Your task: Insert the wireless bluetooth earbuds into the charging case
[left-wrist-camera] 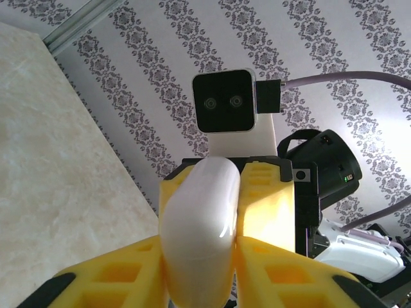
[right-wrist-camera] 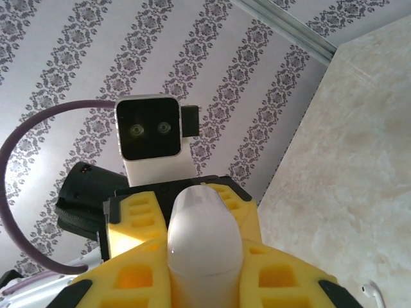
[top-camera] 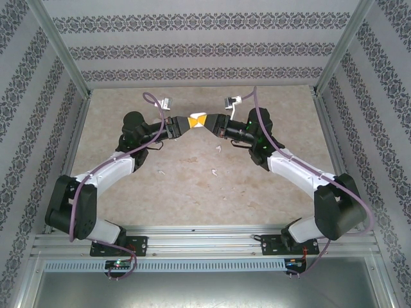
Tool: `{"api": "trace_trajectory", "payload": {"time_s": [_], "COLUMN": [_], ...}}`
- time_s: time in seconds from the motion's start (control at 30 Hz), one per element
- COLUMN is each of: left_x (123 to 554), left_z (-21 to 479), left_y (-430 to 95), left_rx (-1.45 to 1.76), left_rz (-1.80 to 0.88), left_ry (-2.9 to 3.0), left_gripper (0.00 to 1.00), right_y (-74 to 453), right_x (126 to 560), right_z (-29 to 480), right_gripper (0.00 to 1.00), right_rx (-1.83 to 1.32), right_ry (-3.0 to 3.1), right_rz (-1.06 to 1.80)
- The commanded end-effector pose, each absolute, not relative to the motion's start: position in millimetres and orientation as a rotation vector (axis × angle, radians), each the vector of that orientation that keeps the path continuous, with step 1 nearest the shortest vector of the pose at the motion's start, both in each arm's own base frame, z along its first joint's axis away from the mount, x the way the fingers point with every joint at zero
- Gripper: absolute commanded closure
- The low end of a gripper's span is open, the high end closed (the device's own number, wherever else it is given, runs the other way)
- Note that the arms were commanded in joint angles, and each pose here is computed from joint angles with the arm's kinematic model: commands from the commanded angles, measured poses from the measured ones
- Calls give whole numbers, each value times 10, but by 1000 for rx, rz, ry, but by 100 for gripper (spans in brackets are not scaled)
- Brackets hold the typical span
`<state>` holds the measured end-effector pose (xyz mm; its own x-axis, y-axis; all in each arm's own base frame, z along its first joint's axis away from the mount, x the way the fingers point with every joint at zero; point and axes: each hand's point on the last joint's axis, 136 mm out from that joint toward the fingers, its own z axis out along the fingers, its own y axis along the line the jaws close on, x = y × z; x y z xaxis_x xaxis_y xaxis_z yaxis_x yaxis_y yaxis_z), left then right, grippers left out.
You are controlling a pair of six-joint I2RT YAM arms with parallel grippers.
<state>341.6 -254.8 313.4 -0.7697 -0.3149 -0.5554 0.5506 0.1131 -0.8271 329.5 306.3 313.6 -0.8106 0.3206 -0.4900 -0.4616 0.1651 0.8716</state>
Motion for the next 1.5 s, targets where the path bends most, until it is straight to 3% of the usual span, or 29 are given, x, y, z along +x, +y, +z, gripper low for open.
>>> {"api": "trace_trajectory", "payload": {"time_s": [0.0, 0.13, 0.23, 0.47, 1.03, 1.47], "left_x": [3300, 3273, 3220, 2966, 2727, 2627], "left_z": [3546, 3538, 3549, 3559, 3490, 3400], "left_y": [-2604, -2599, -2577, -2497, -2387, -2366], "left_rx": [370, 392, 436, 592, 750, 862], "left_rz": [-1770, -1747, -1685, -1485, -1322, -1212], "left_ry": [1600, 1601, 1586, 1575, 1475, 1456], "left_gripper": [76, 90, 99, 100, 100, 100], "right_y": [3146, 3149, 3146, 3076, 3093, 3047], "right_x": [3187, 3175, 3156, 3119, 2999, 2981], "right_z": [3357, 3372, 3351, 3316, 3274, 3187], "right_gripper": [100, 99, 91, 86, 50, 29], "right_rx": [-225, -234, -254, -298, -372, -373], "right_ry": [1785, 1788, 1807, 1881, 1986, 2078], "right_rz": [1757, 1752, 1735, 1622, 1589, 1527]}}
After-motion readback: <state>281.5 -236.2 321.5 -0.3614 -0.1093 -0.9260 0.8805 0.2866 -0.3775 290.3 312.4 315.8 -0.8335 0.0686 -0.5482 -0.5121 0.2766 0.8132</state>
